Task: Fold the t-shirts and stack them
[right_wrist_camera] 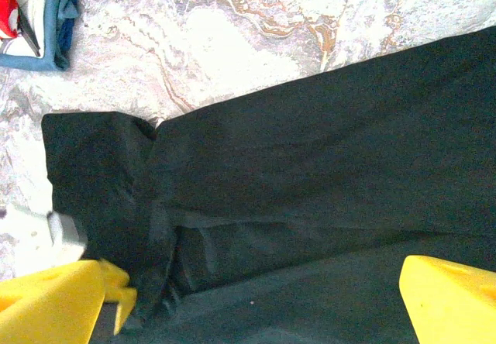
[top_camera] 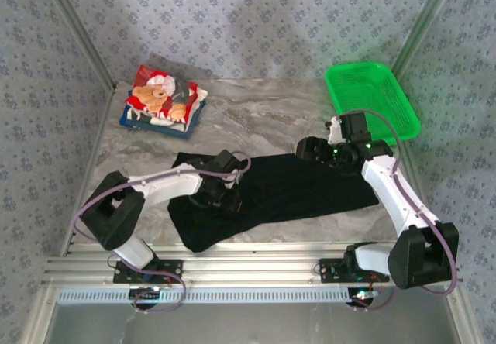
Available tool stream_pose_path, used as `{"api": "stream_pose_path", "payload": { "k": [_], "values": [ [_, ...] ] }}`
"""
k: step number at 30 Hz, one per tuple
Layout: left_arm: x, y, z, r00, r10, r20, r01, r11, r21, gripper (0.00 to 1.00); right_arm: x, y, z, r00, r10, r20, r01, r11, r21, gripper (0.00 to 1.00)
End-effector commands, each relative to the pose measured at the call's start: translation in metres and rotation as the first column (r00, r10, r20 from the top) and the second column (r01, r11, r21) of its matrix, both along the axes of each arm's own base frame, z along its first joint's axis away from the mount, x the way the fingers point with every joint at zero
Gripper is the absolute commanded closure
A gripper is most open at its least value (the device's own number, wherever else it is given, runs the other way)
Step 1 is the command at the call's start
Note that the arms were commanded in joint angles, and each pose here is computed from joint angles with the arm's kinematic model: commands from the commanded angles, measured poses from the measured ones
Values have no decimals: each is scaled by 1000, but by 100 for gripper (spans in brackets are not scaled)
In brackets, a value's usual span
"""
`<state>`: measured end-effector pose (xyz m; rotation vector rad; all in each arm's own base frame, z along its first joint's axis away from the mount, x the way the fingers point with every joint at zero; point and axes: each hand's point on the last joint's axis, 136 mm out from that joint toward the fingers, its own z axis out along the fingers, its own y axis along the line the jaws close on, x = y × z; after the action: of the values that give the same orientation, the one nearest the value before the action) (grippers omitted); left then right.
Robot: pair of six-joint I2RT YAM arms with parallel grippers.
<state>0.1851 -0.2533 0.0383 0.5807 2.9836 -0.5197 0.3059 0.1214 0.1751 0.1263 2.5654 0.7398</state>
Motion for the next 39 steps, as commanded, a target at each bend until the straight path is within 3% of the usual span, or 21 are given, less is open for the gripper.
{"api": "stream_pose_path", "payload": {
  "k": [1, 7, 11, 13, 17, 21, 30, 36, 39],
  "values": [
    [-28, -5, 6, 997, 10, -70, -14, 998, -60, 71, -1, 4, 1, 1000, 3, -4, -3, 1000, 15, 0],
    [-42, -38, 54, 998, -20, -54, 4, 960, -278, 67, 3, 7, 0, 1000, 3, -13, -3, 1000, 18, 0],
    [-30, -40, 74, 1000, 13, -4, -13, 950, -311, 66, 5, 12, -2, 1000, 12, -18, -12, 1000, 17, 0],
    [-12, -28, 77, 994, 101, 31, -89, 957, -276, 64, 5, 16, -4, 1000, 21, -22, -20, 1000, 14, 0],
    [29, 33, 57, 932, 337, 131, -332, 941, -56, 64, 3, 23, -7, 999, 39, -30, -39, 999, 7, 0],
    [47, 40, 36, 919, 363, 156, -364, 931, -25, 70, 0, 26, -8, 998, 50, -33, -50, 999, 5, 0],
    [1, 10, -2, 982, 176, 68, -177, 984, 10, 80, -7, 23, -7, 998, 54, -30, -54, 999, -7, 0],
    [-42, 16, -16, 988, 148, -36, -148, 989, 6, 81, -13, 19, -18, 996, 40, -83, -43, 999, -32, 0],
    [-33, 32, 1, 977, 211, 18, -211, 977, 22, 79, -13, 11, -33, 989, 19, -145, -30, 996, -78, 0]
  ]
}}
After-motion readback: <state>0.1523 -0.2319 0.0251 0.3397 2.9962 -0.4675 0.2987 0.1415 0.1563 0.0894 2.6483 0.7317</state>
